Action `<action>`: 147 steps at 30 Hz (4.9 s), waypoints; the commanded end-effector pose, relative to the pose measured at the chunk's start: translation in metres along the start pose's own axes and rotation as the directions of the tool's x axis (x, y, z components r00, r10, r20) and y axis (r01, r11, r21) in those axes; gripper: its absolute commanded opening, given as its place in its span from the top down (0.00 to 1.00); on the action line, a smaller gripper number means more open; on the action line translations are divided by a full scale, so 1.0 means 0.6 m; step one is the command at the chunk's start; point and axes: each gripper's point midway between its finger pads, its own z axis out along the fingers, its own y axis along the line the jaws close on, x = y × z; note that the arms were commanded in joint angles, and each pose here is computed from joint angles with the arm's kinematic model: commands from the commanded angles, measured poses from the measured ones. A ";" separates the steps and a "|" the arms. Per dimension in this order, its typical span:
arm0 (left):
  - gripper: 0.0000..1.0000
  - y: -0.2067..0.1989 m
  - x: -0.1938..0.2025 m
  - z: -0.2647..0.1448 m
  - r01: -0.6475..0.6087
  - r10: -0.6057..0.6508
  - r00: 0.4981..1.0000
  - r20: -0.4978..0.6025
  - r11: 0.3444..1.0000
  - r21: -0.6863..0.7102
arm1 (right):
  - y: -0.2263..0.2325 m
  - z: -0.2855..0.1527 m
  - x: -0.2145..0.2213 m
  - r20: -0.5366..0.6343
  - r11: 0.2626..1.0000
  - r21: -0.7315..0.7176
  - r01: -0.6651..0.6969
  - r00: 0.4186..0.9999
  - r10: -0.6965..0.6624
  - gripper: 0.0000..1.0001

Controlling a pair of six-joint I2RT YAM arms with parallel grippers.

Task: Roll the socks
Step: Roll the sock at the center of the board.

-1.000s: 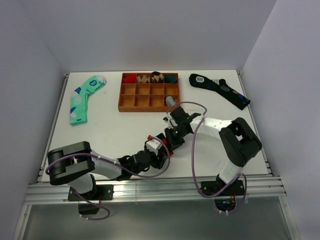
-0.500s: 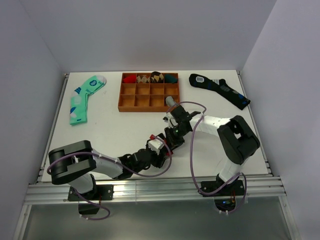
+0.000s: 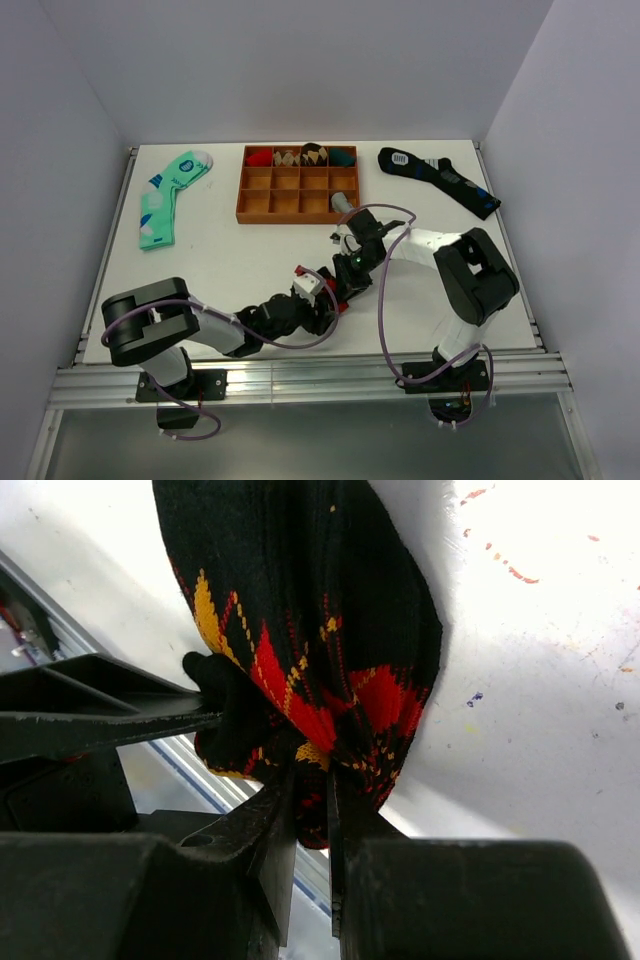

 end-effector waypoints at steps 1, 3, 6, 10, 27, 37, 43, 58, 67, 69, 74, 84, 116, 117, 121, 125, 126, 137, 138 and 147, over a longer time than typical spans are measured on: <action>0.38 -0.004 0.027 -0.003 0.070 -0.069 0.996 -0.051 0.997 0.032 | 0.015 0.002 -0.011 0.001 0.997 -0.075 0.005 1.000 -0.005 0.99; 0.38 -0.001 0.035 -0.003 0.094 -0.091 0.994 -0.065 0.995 0.031 | 0.023 0.000 -0.012 0.004 0.993 -0.115 -0.001 1.000 0.001 1.00; 0.38 0.021 0.038 -0.004 0.108 -0.109 0.992 -0.062 0.994 -0.029 | 0.024 -0.005 -0.016 0.010 0.991 -0.132 -0.018 1.000 0.019 1.00; 0.37 0.039 0.027 -0.011 0.133 -0.137 0.990 -0.040 0.988 -0.081 | 0.019 -0.005 -0.017 0.002 0.991 -0.129 -0.029 1.000 0.030 1.00; 0.37 0.048 0.031 -0.011 0.058 -0.068 0.994 -0.083 0.993 -0.107 | 0.047 -0.015 -0.031 0.001 0.967 -0.246 -0.071 0.997 0.073 1.00; 0.38 0.037 0.045 -0.004 0.026 -0.037 0.993 -0.113 0.995 -0.097 | 0.054 -0.018 -0.045 -0.011 0.940 -0.309 -0.142 0.989 0.146 1.00; 0.41 0.036 0.046 -0.007 0.024 -0.034 0.994 -0.107 0.995 -0.093 | 0.041 -0.019 -0.051 -0.006 0.927 -0.323 -0.193 0.979 0.202 1.00; 0.69 0.016 0.057 0.005 0.041 -0.045 0.989 -0.140 0.999 -0.033 | -0.007 0.003 -0.027 0.016 0.910 -0.313 -0.273 0.956 0.292 1.00; 0.96 0.001 0.072 0.015 0.126 -0.119 0.974 -0.195 0.992 0.028 | -0.016 0.003 -0.028 0.052 0.924 -0.280 -0.262 0.956 0.287 0.95; 0.98 0.002 0.075 0.012 0.167 -0.155 0.965 -0.212 0.985 0.042 | -0.027 0.003 -0.031 0.085 0.936 -0.239 -0.258 0.955 0.285 0.89; 1.00 0.015 0.089 0.001 0.308 -0.288 0.922 -0.261 0.950 0.041 | -0.030 -0.008 -0.041 0.173 0.956 -0.214 -0.201 0.955 0.239 0.75; 1.00 0.012 0.127 -0.010 0.541 -0.503 0.764 -0.403 0.841 -0.023 | -0.026 -0.033 -0.057 0.308 0.976 -0.185 -0.112 0.937 0.166 0.61; 1.00 0.044 0.177 -0.141 0.668 -0.720 0.351 -0.599 0.641 -0.378 | 0.107 -0.126 -0.009 0.872 0.893 -0.040 0.449 0.452 -0.188 0.54; 1.00 0.045 0.176 -0.145 0.666 -0.725 0.340 -0.599 0.635 -0.390 | 0.103 -0.121 -0.003 0.871 0.889 -0.027 0.458 0.447 -0.204 0.53; 1.00 0.054 0.179 -0.163 0.647 -0.727 0.311 -0.612 0.633 -0.424 | 0.110 -0.100 0.015 0.861 0.863 -0.024 0.505 0.449 -0.239 0.52; 1.00 0.062 0.181 -0.173 0.645 -0.735 0.291 -0.613 0.624 -0.442 | 0.126 -0.071 0.026 0.837 0.841 -0.012 0.540 0.466 -0.288 0.53; 1.00 0.064 0.186 -0.178 0.634 -0.741 0.270 -0.615 0.618 -0.465 | 0.127 -0.067 0.026 0.835 0.843 -0.003 0.538 0.466 -0.294 0.53; 1.00 0.064 0.203 -0.188 0.618 -0.751 0.223 -0.622 0.602 -0.505 | 0.155 -0.014 0.025 0.775 0.805 0.111 0.582 0.456 -0.437 0.52; 1.00 0.064 0.203 -0.189 0.618 -0.752 0.221 -0.621 0.601 -0.508 | 0.155 -0.009 0.026 0.768 0.800 0.116 0.588 0.458 -0.448 0.52; 1.00 0.067 0.208 -0.189 0.611 -0.757 0.212 -0.618 0.596 -0.521 | 0.135 0.030 0.039 0.729 0.794 0.149 0.589 0.477 -0.490 0.52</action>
